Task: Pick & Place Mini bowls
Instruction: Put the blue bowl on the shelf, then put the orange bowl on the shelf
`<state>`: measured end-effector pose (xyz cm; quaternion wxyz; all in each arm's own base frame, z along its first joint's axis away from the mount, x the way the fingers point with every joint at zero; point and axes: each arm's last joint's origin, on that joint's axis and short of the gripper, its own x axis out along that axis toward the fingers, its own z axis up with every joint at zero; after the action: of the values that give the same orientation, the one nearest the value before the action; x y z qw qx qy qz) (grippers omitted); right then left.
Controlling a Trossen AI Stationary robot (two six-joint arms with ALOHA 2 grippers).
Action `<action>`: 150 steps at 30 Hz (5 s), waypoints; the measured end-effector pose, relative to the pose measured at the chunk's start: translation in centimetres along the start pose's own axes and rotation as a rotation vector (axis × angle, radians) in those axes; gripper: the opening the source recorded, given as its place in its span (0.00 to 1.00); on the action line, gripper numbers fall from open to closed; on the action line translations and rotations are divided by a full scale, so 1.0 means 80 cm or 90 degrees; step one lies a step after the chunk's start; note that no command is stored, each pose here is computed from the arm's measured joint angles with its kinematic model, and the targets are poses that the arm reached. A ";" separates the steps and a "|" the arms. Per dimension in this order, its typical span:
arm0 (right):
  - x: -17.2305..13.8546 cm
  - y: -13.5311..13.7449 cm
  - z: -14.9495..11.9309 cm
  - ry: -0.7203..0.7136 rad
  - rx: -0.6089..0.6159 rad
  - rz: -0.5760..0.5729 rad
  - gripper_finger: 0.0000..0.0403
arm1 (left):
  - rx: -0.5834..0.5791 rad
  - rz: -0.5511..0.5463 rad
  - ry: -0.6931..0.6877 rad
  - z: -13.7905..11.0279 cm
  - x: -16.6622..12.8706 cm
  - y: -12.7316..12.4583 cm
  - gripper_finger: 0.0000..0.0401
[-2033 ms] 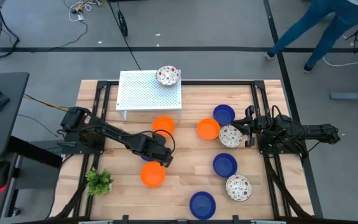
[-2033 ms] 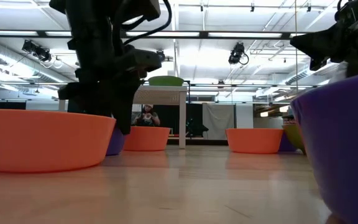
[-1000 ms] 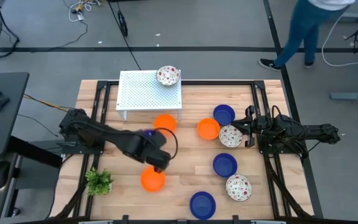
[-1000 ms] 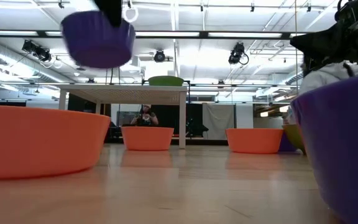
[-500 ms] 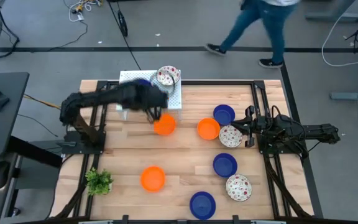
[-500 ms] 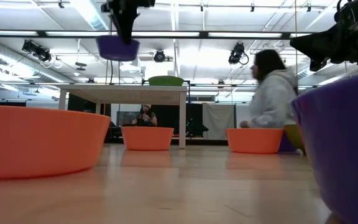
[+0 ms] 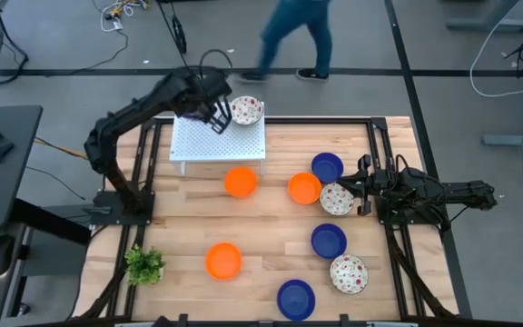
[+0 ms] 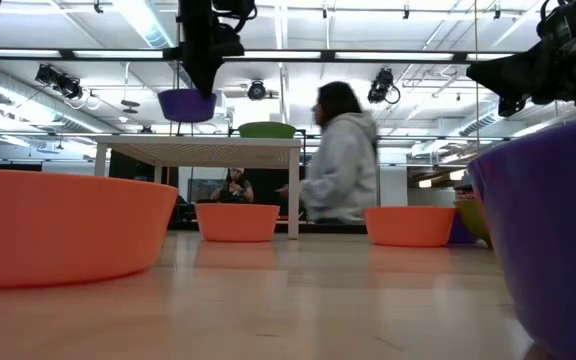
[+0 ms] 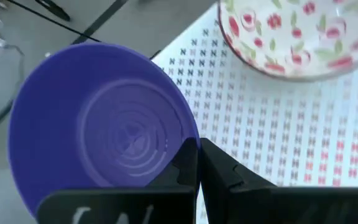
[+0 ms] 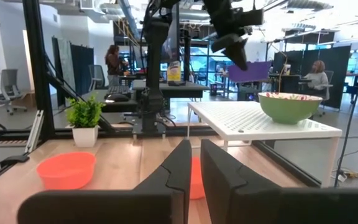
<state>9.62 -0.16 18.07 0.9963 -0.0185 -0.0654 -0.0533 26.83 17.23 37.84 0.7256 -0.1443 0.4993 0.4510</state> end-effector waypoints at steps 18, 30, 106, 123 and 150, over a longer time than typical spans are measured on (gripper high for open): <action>0.000 0.000 0.000 0.001 0.005 0.000 0.10 | -0.016 -0.029 0.092 -0.023 0.081 0.003 0.01; 0.000 0.000 0.000 0.001 0.005 0.000 0.10 | -0.016 -0.021 0.099 -0.026 0.086 0.005 0.08; 0.000 0.000 0.001 -0.005 0.003 -0.001 0.10 | 0.501 -0.473 0.086 -0.388 -0.023 -0.371 0.04; 0.000 0.000 0.001 -0.003 0.003 0.000 0.10 | 0.504 -0.096 -0.101 -0.248 -0.125 -0.292 0.01; 0.000 0.000 0.000 0.000 0.000 0.000 0.10 | 0.241 -0.118 -0.078 -0.109 -0.004 -0.112 0.02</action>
<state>9.62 -0.16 18.08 0.9963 -0.0182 -0.0653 -0.0534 28.74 6.37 31.93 0.8071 -0.0234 0.5146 0.2884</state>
